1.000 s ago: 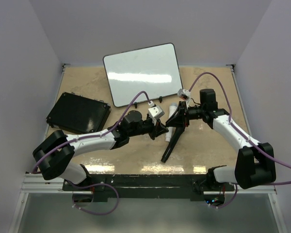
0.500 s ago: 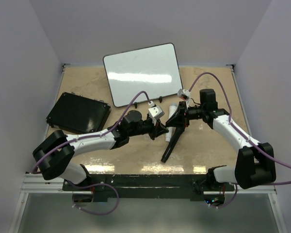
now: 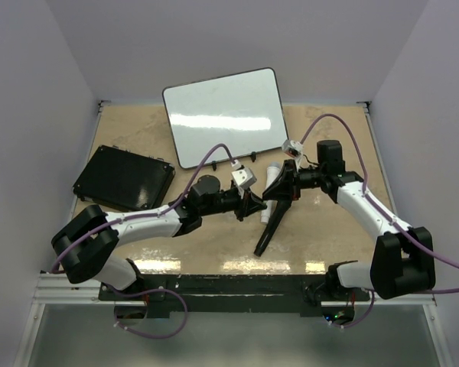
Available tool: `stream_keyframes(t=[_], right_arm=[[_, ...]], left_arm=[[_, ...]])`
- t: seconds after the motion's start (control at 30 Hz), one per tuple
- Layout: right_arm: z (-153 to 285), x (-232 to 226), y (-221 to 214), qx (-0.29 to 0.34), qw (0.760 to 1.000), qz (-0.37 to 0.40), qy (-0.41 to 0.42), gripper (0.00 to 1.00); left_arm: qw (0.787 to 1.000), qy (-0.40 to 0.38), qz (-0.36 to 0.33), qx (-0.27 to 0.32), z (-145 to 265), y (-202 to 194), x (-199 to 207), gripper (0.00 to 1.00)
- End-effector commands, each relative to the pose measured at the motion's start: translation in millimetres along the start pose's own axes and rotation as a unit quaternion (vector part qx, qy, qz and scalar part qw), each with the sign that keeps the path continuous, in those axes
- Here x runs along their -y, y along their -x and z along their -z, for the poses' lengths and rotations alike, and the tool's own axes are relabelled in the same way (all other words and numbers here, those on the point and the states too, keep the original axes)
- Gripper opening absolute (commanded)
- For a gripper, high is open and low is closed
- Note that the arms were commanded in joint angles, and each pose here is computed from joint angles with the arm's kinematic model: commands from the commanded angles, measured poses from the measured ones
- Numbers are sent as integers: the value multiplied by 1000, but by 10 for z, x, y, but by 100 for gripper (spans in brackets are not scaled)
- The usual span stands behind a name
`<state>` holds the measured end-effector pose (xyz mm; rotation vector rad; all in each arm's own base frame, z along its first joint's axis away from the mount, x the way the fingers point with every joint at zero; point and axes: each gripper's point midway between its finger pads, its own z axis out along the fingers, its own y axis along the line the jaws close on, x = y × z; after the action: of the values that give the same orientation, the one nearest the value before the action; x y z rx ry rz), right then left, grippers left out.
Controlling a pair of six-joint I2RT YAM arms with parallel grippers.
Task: Write a sentence on the whiteboard
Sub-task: Open the pen cap from the whiteboard marker.
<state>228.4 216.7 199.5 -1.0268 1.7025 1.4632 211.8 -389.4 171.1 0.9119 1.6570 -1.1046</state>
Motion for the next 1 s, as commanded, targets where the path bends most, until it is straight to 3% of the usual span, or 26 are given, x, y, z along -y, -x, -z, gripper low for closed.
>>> stream_keyframes(t=[0.0, 0.5, 0.6, 0.7, 0.83, 0.97], right_arm=[[139, -56, 339, 29, 998, 48, -7, 0], [349, 43, 452, 63, 996, 44, -55, 0], [376, 146, 469, 62, 993, 40, -93, 0], [411, 243, 466, 55, 989, 56, -128, 0], [430, 278, 472, 56, 987, 58, -142, 0], [435, 271, 474, 54, 986, 59, -144, 0]], left_arm=[[999, -26, 11, -19, 108, -222, 101, 0], [998, 5, 39, -40, 381, -513, 72, 0], [993, 101, 52, -34, 535, -461, -221, 0], [970, 224, 95, -28, 846, -470, -686, 0], [944, 292, 144, -51, 1080, -693, -1001, 0], [931, 321, 155, -86, 1034, -911, -1163, 0]])
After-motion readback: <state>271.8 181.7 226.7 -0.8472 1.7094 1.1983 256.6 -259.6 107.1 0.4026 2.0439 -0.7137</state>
